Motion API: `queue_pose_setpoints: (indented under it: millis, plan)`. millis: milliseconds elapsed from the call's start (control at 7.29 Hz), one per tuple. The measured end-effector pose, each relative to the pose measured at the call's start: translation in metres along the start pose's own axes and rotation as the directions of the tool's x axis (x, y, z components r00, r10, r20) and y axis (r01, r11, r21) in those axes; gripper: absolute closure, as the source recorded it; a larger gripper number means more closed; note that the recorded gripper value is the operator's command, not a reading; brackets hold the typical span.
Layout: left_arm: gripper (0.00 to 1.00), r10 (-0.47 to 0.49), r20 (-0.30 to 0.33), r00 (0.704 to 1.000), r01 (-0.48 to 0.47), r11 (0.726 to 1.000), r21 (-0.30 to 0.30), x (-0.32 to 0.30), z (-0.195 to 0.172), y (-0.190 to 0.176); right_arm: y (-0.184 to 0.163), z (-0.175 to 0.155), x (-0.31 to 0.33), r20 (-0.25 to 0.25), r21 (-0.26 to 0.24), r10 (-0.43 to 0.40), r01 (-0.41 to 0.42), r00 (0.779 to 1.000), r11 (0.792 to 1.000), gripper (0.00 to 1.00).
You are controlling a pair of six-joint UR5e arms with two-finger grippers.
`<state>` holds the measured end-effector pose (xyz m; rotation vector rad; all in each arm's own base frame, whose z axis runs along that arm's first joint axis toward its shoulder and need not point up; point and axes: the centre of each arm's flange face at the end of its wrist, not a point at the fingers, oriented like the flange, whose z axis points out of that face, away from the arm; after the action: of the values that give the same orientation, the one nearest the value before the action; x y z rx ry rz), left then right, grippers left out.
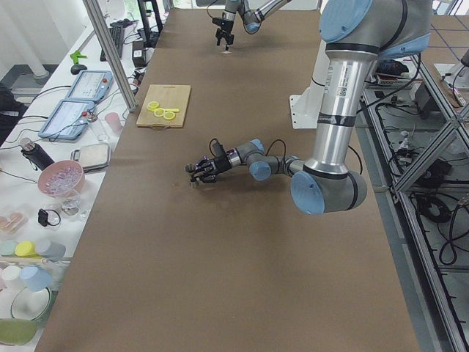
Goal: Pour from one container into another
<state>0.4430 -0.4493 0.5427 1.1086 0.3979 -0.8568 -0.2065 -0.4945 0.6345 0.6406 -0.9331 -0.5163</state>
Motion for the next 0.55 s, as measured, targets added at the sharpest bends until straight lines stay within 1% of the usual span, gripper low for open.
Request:
queue_pose_setpoints:
  millis: [412,549]
  plan:
    - [0.6,-0.003,0.002,1.0,0.003,1.0,0.002,0.0,0.0016,-0.0014,-0.0046,0.0005,0.0033,-0.069,0.033,0.075,-0.072,0.995,0.997,0.0]
    - [0.6,-0.003,0.003,1.0,0.003,1.0,0.003,-0.0003,0.0024,-0.002,-0.0059,0.0001,0.0016,-0.078,0.042,0.096,-0.093,0.992,0.995,0.0]
